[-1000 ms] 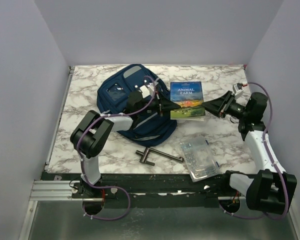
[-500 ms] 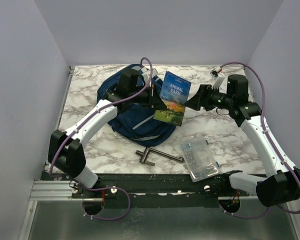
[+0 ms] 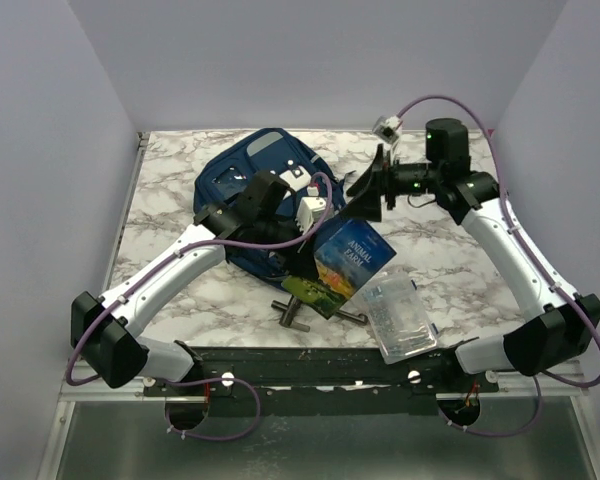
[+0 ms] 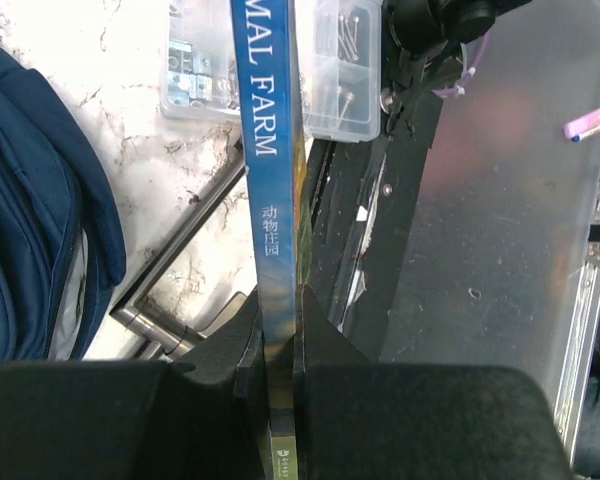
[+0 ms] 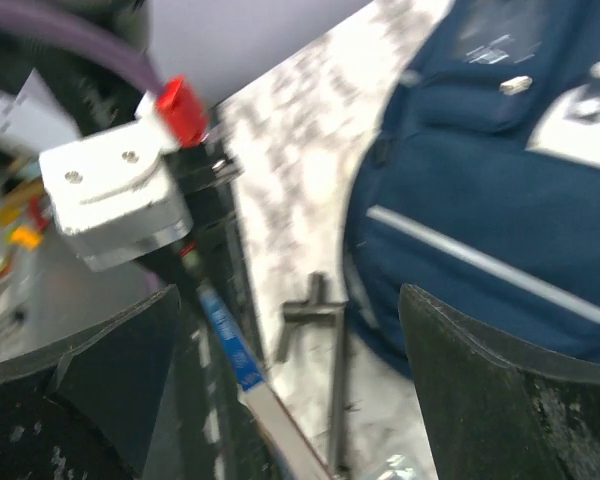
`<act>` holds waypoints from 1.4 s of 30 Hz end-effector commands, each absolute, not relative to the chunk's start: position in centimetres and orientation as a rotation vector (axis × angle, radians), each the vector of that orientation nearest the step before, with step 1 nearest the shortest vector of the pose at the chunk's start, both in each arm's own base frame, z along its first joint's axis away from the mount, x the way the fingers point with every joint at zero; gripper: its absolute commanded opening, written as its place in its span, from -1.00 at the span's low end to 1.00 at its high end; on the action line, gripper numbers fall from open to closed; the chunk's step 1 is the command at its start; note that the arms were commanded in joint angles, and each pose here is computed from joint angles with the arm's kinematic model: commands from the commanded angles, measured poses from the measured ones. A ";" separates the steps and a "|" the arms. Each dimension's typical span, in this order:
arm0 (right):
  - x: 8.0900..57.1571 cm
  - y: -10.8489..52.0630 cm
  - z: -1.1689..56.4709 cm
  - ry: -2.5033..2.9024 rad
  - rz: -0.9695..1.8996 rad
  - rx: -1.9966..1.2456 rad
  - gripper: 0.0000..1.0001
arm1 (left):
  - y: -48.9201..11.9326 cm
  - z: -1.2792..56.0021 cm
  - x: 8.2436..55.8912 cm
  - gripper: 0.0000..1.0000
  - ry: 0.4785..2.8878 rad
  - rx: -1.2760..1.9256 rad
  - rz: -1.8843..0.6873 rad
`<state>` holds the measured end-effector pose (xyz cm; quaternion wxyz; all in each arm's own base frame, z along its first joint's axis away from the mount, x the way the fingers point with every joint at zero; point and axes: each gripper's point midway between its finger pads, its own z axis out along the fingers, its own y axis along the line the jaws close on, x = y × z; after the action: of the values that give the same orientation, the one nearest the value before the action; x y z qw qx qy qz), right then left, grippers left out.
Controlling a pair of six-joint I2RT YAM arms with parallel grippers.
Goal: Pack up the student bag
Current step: Pick up the book from the center of the board, then place the book in the student bag.
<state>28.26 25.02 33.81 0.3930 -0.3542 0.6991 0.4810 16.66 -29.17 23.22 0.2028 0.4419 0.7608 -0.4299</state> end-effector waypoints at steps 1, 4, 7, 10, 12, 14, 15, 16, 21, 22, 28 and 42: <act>22.4 27.1 31.2 1.752 1.491 -1.096 0.86 | -29.1 25.0 15.4 -1.00 1.972 1.340 -1.264; 20.8 26.7 29.3 1.804 1.548 -1.060 0.81 | -29.0 25.4 15.0 -1.00 1.946 1.351 -1.266; 19.8 26.4 28.1 1.828 1.577 -1.028 0.70 | -28.9 25.6 14.8 -1.00 1.927 1.362 -1.267; 18.6 26.3 28.1 1.812 1.653 -1.034 0.43 | -28.9 25.5 14.7 -1.00 1.921 1.370 -1.267; 18.0 26.1 28.2 1.797 1.674 -1.042 0.24 | -28.8 25.3 14.8 -1.00 1.932 1.364 -1.255; 17.7 26.0 28.2 1.781 1.669 -1.046 -0.13 | -28.7 25.3 14.9 -1.00 1.930 1.361 -1.250; 17.6 26.0 28.2 1.781 1.665 -1.036 -0.39 | -28.7 25.4 15.1 -1.00 1.929 1.355 -1.249; 17.6 25.9 28.1 1.775 1.657 -1.027 -0.57 | -28.7 25.6 15.1 -1.00 1.924 1.348 -1.255; 19.4 25.8 27.5 1.862 1.519 -0.878 -0.99 | -27.2 27.1 18.0 -0.27 1.923 1.185 -1.136; 21.0 25.4 26.9 1.941 1.401 -0.767 -0.99 | -26.6 27.2 19.2 -0.13 1.929 1.128 -1.071; 29.6 13.9 24.6 2.116 0.482 0.071 -0.99 | -20.6 25.8 26.3 0.21 1.988 0.720 -0.529; 28.0 5.6 29.4 1.858 0.185 0.389 -0.99 | -29.3 16.3 27.1 0.19 2.239 0.841 -0.462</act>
<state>27.80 6.37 28.00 0.5606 0.1416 0.8114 0.0854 25.60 -27.55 17.26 0.3433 0.3288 0.8565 -0.2012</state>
